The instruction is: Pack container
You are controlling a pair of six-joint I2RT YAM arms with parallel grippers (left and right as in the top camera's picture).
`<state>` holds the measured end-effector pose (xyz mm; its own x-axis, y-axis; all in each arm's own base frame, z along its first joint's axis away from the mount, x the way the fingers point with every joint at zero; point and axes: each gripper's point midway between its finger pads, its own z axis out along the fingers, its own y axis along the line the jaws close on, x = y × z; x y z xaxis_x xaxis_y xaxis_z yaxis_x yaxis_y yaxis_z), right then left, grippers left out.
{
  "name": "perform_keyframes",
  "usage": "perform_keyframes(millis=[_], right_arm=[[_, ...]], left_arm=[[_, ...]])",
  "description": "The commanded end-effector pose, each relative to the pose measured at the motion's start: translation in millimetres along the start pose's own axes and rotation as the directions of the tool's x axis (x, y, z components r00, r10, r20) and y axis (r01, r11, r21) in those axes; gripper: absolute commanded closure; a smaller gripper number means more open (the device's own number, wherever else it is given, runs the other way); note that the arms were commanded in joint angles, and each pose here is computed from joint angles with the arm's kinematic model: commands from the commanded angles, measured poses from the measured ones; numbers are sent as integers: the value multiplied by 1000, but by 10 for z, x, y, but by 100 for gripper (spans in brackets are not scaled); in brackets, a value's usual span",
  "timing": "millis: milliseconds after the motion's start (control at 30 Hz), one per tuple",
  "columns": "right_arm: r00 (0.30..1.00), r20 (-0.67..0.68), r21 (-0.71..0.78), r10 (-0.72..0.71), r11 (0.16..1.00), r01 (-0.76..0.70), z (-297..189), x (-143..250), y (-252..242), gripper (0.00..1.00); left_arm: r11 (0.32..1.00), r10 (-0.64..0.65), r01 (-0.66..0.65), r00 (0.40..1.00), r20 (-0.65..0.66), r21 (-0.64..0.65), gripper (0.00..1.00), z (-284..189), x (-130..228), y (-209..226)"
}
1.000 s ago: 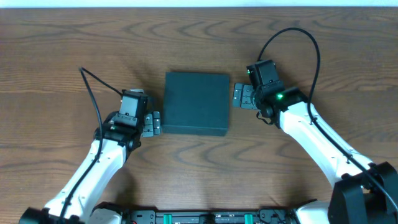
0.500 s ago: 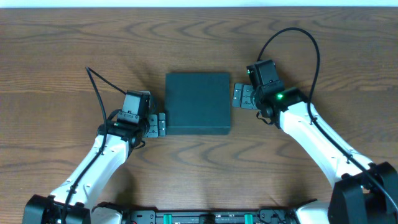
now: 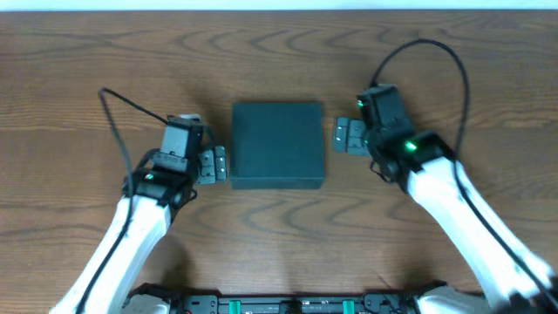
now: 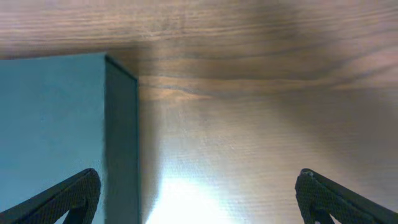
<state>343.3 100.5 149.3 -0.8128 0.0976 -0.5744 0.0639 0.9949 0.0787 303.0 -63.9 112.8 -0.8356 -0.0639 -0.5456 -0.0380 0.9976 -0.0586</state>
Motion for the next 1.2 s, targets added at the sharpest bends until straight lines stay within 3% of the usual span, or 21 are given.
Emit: perform_keyframes(millis=[0,100,300,500,800,1167], right_arm=[[996,65,-6,-53,999,54,-356,-66,-64,1],[989,108,-21,-101,994,104,-741,10,-76,1],[957,259,-146,-132,974,174,-1668,445,-76,1],[914,402,-268,-62,946,182,-2206,590,-267,1],[942,312,-257,-124,943,209,-2123,860,-360,1],[950,276,-223,-148,951,214,-2074,952,-447,1]], left_arm=[[1000,4,-5,998,63,25,5,-304,-118,-8],[997,17,-23,996,82,68,5,-625,1,-24],[965,117,-179,949,292,194,5,-1443,188,-194],[970,107,-163,951,289,178,5,-1617,462,4],[974,157,-175,979,129,142,5,-1514,847,144],[975,165,-178,981,102,135,5,-1504,910,171]])
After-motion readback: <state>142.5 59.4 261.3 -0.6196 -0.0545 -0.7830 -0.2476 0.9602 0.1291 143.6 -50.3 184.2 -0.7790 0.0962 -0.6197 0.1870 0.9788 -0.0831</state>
